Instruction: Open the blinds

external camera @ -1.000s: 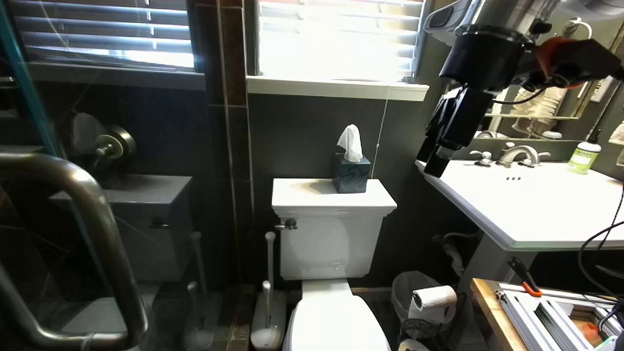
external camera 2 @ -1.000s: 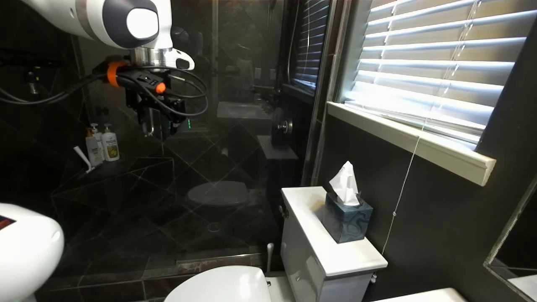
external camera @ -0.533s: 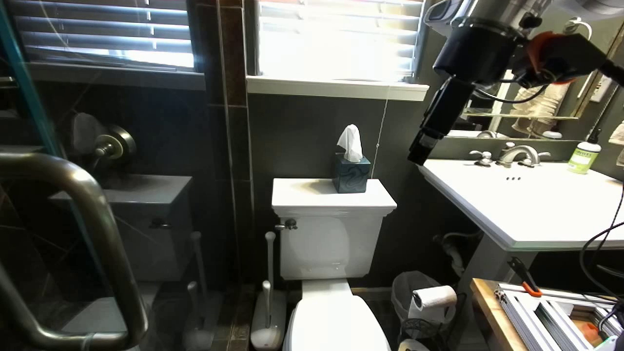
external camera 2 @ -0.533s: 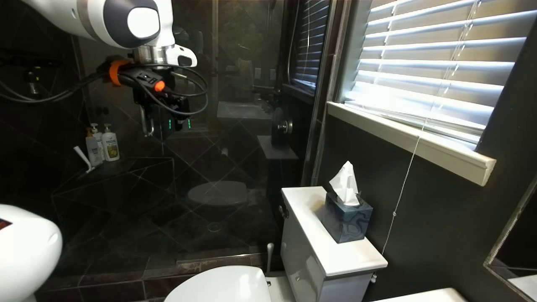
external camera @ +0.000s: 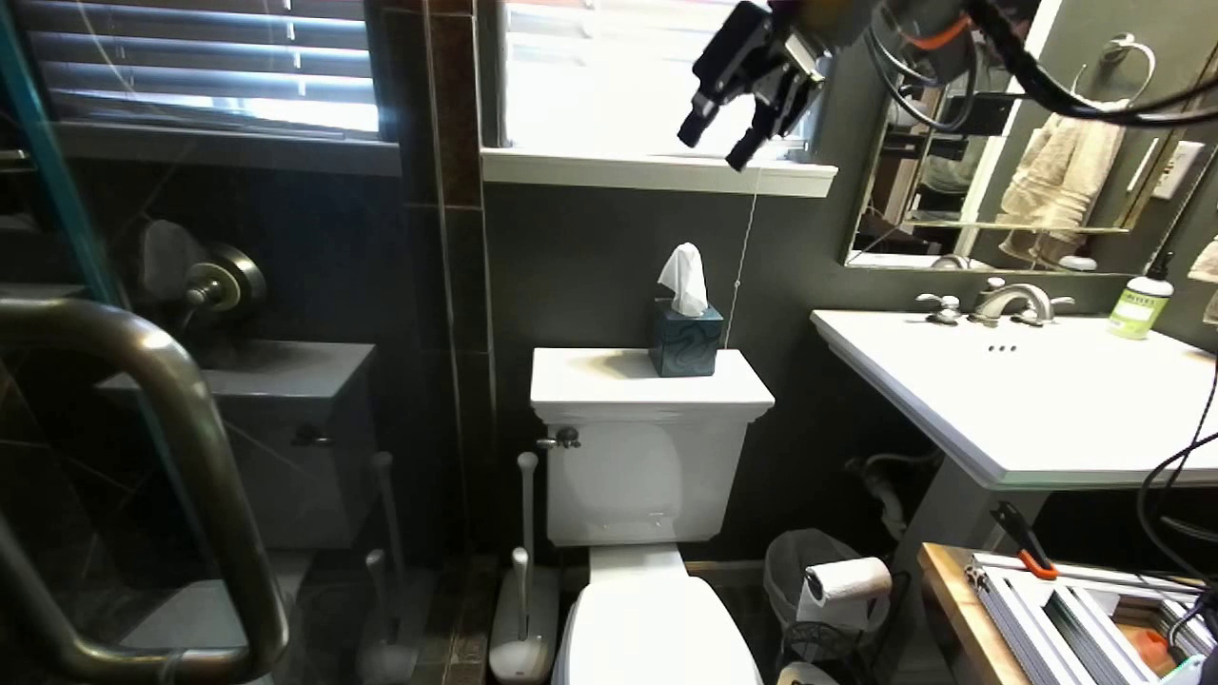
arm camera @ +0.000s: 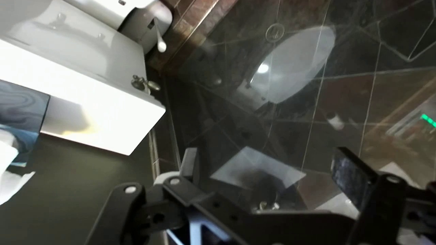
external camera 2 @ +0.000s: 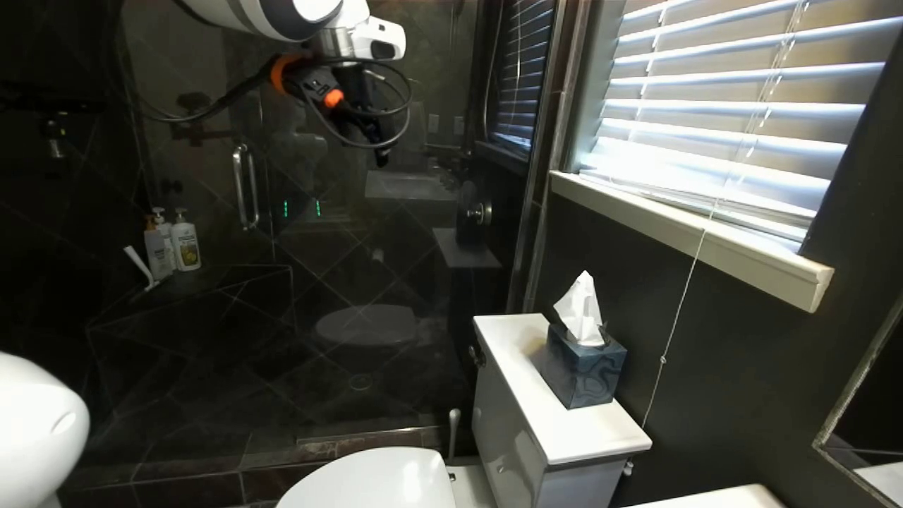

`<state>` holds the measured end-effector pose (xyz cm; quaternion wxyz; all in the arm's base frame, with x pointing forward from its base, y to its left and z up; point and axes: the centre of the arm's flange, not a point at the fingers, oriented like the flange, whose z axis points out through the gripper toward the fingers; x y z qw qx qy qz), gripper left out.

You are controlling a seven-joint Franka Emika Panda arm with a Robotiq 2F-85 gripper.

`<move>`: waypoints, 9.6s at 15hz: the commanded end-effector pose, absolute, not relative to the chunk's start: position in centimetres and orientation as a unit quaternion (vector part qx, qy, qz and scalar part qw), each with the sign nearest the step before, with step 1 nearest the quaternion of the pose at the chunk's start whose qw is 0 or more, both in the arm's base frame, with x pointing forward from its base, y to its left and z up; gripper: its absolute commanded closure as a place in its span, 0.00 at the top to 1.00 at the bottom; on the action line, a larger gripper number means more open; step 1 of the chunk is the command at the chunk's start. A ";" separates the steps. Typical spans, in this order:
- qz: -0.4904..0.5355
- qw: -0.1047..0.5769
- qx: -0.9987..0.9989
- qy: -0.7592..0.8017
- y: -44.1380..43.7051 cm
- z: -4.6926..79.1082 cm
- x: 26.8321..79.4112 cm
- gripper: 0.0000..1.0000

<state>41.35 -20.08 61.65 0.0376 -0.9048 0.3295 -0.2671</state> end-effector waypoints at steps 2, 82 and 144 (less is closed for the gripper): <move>-0.329 0.013 -0.844 0.422 -28.2 67.0 43.3 1.00; -0.312 -0.506 -0.721 0.355 -58.6 60.5 31.3 0.00; -0.439 -0.047 -0.814 0.377 -40.7 68.5 39.4 0.00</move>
